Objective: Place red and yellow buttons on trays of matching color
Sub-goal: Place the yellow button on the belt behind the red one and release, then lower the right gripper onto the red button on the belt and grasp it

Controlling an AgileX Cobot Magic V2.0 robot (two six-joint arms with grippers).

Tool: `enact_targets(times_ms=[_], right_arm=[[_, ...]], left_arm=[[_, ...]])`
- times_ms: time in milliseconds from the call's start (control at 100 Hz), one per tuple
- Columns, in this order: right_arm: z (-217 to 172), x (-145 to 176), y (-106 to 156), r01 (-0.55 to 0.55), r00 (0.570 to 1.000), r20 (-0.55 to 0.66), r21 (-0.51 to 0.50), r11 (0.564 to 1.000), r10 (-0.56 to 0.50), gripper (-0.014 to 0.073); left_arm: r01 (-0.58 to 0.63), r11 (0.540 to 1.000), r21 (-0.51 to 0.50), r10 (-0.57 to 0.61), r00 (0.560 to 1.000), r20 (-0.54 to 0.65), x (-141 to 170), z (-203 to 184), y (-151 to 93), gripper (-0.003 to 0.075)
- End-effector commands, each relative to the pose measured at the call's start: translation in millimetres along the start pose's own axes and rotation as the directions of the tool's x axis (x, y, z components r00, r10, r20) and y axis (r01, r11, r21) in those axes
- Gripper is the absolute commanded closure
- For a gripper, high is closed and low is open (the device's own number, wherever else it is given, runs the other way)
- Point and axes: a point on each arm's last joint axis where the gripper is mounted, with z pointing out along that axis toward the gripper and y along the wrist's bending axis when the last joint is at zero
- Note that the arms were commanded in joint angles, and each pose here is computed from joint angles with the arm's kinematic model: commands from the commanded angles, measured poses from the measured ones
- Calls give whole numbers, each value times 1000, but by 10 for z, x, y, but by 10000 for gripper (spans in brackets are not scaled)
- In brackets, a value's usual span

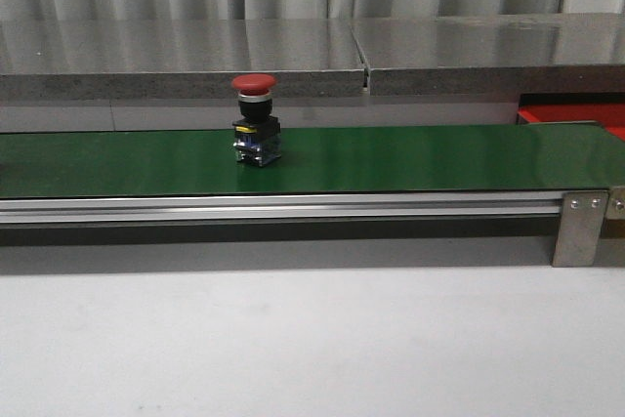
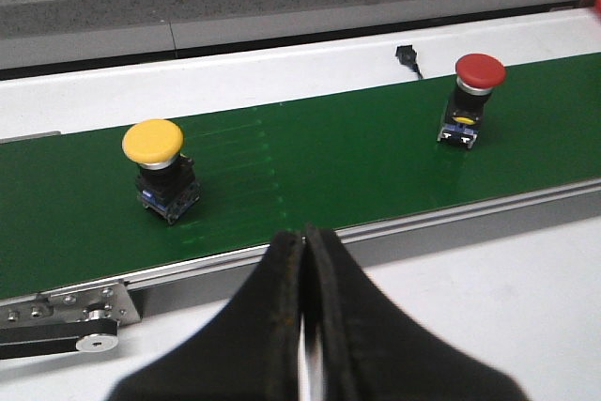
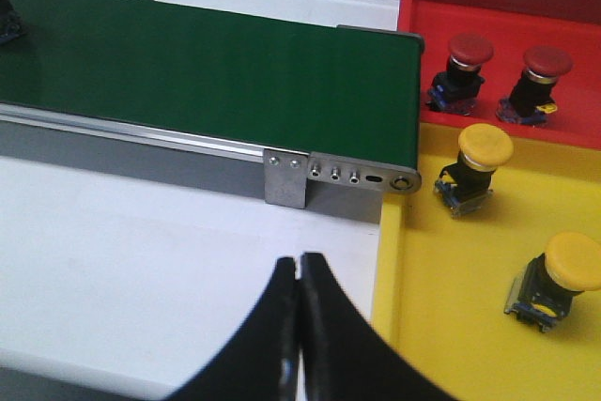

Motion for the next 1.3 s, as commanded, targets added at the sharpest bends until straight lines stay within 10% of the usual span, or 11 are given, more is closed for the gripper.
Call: enact_targets(times_ms=[0,430,810,1290], right_arm=[[7,-260,-8,8,998,59,1,1000,-8,663],[527,-1085,55,35,996,-77,-75,997,-41,640],[1190,-1606,442,78,962,-239,-233,969,-135,31],[1909,-1841,988,122,853,-429,-389,913,-297,22]], left_arm=[[20,1000,8,-21,995,101,-133,-66,-15,739],[20,1000,8,-21,995,101,-133,-68,-15,739],[20,1000,8,-21,995,101,-133,-68,-15,739],[20,1000,8,-21,995,101,-133,-68,-15,739]])
